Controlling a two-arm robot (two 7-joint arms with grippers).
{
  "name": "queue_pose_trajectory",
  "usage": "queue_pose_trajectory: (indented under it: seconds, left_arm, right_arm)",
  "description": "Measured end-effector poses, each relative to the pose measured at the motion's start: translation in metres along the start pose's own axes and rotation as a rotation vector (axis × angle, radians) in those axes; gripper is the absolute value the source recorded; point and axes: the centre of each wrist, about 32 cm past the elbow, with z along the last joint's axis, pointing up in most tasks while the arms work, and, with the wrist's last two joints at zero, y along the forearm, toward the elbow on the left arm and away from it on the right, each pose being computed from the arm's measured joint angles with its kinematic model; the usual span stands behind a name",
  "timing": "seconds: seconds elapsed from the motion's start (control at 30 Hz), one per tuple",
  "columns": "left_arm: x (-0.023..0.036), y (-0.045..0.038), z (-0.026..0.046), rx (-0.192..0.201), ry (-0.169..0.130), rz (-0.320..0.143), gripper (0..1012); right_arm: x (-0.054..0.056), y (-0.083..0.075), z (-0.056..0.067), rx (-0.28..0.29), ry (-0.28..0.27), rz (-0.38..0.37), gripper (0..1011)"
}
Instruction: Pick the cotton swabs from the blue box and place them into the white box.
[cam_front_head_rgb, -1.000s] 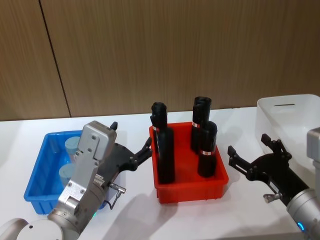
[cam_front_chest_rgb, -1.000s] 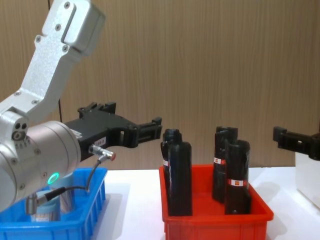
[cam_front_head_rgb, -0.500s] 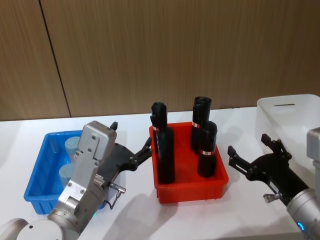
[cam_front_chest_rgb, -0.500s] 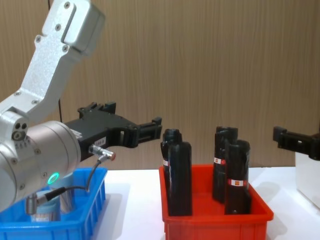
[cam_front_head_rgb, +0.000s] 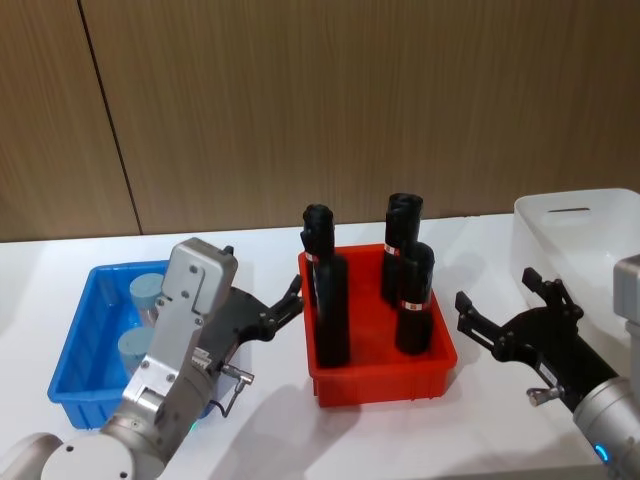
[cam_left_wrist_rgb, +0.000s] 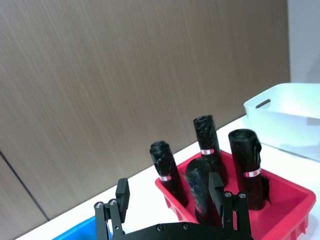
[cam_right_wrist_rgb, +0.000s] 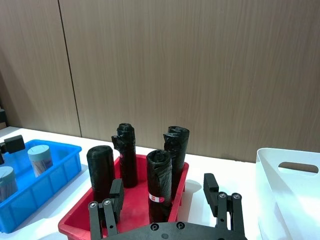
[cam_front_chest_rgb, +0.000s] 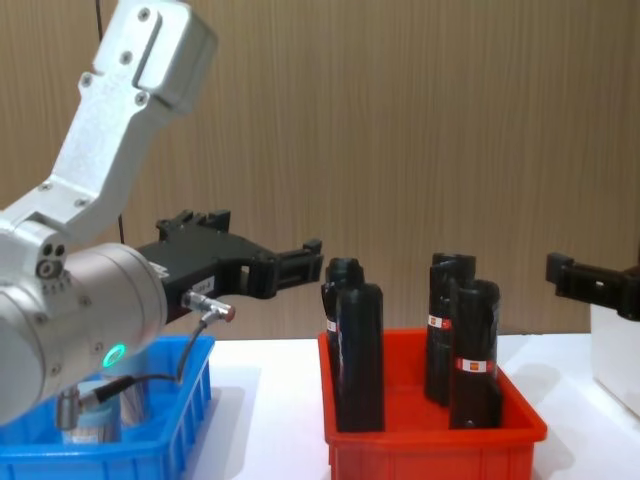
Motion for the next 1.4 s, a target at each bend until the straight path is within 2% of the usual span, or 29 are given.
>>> queue_pose_trajectory:
  seconds: [0.2,0.23,0.27,0.4,0.43,0.47,0.57,0.67,0.8,1.07,1.2,1.4]
  left_arm:
    - [-0.0035,-0.0048,0.0024,0.062,0.013,0.042,1004]
    - [-0.004,-0.0061,0.0029,0.083,0.017,0.054,1004]
    - [-0.004,-0.0061,0.0029,0.083,0.017,0.054,1004]
    - [-0.0039,-0.0102,0.0038,0.145,0.034,0.091,1004]
    - [-0.003,-0.0116,0.004,0.167,0.041,0.104,1004]
    - [-0.003,-0.0116,0.004,0.167,0.041,0.104,1004]
    - [0.0005,-0.0143,0.0036,0.222,0.058,0.134,1004]
    - [0.0033,-0.015,0.0026,0.254,0.069,0.152,1004]
    - [0.0095,-0.0148,-0.0003,0.305,0.095,0.191,1004]
    - [0.0211,-0.0074,-0.0076,0.373,0.138,0.265,1004]
    - [0.028,0.0005,-0.0126,0.401,0.162,0.305,1004]
    - [0.0366,0.0115,-0.0181,0.422,0.186,0.343,1004]
  right_arm:
    - [0.0,0.0,0.0,0.0,0.0,0.0,1002]
    - [0.0,0.0,0.0,0.0,0.0,0.0,1002]
    - [0.0,0.0,0.0,0.0,0.0,0.0,1002]
    - [0.0,0.0,0.0,0.0,0.0,0.0,1002]
    - [0.0,0.0,0.0,0.0,0.0,0.0,1002]
    - [0.0,0.0,0.0,0.0,0.0,0.0,1002]
    - [0.0,0.0,0.0,0.0,0.0,0.0,1002]
    - [0.0,0.0,0.0,0.0,0.0,0.0,1002]
    - [0.0,0.0,0.0,0.0,0.0,0.0,1002]
    - [0.0,0.0,0.0,0.0,0.0,0.0,1002]
    - [0.0,0.0,0.0,0.0,0.0,0.0,1002]
    - [0.0,0.0,0.0,0.0,0.0,0.0,1002]
